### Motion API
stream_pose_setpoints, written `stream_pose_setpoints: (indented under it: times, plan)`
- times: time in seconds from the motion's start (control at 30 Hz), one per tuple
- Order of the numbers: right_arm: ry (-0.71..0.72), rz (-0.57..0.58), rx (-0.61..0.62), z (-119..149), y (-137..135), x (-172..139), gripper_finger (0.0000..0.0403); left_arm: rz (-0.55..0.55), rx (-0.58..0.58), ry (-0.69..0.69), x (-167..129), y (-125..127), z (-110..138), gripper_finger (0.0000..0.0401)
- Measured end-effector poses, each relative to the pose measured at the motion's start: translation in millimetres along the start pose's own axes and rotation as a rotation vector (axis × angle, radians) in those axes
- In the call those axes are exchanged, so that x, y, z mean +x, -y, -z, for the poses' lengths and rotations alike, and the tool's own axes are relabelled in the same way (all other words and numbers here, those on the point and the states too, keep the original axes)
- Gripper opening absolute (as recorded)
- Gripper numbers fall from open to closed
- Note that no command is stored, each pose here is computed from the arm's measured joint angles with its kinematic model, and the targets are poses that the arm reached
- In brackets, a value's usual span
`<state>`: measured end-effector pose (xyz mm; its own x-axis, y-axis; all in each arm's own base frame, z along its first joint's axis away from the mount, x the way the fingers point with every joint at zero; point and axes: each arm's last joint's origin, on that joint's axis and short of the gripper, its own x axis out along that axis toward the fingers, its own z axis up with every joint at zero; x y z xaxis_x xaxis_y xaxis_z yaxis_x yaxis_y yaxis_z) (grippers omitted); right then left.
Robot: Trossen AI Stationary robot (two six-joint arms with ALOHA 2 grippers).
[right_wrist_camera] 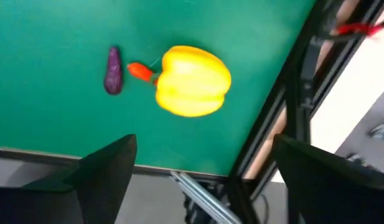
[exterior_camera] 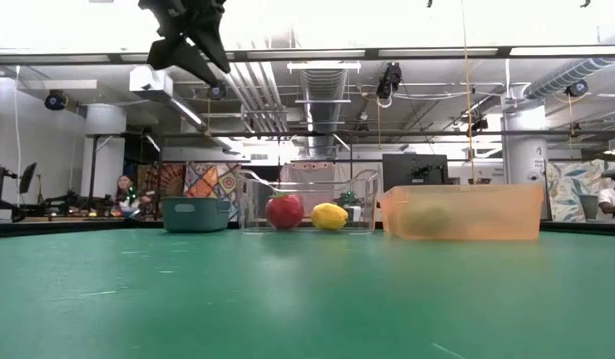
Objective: Sort produce into baskets
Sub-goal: Put the yellow bell pepper into the orange bin
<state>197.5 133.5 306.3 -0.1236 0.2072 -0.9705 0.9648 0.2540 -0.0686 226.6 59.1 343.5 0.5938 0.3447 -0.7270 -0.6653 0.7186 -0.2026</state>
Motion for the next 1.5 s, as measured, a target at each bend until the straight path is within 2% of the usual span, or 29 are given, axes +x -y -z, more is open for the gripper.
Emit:
stream_pose_setpoints:
  times: [0.2,0.3,0.53,0.67,1.0,1.23,1.5]
  plan:
    - [0.017,0.018,0.077,-4,-4,32,0.0370,0.007,0.023,-0.002,-1,3,2,0.0170]
    - [0.025,0.039,0.109,-8,-3,47,0.0370,-0.023,0.025,0.007,0,2,2,0.0170]
    - [0.002,-0.019,0.113,-14,-9,78,0.0370,-0.038,0.028,0.015,0,2,2,0.0170]
    - [0.008,0.039,0.127,-19,-6,96,0.0370,-0.040,0.028,0.013,1,2,2,0.0170]
    - [-0.036,0.051,0.111,-24,-4,117,0.0370,-0.046,0.029,0.017,1,2,2,0.0170]
    - [-0.056,0.011,0.082,-28,-2,133,0.0368,-0.064,0.030,0.027,1,1,2,0.0170]
    - [-0.017,0.001,0.048,-28,0,127,0.0340,-0.063,0.031,0.026,1,1,2,0.0170]
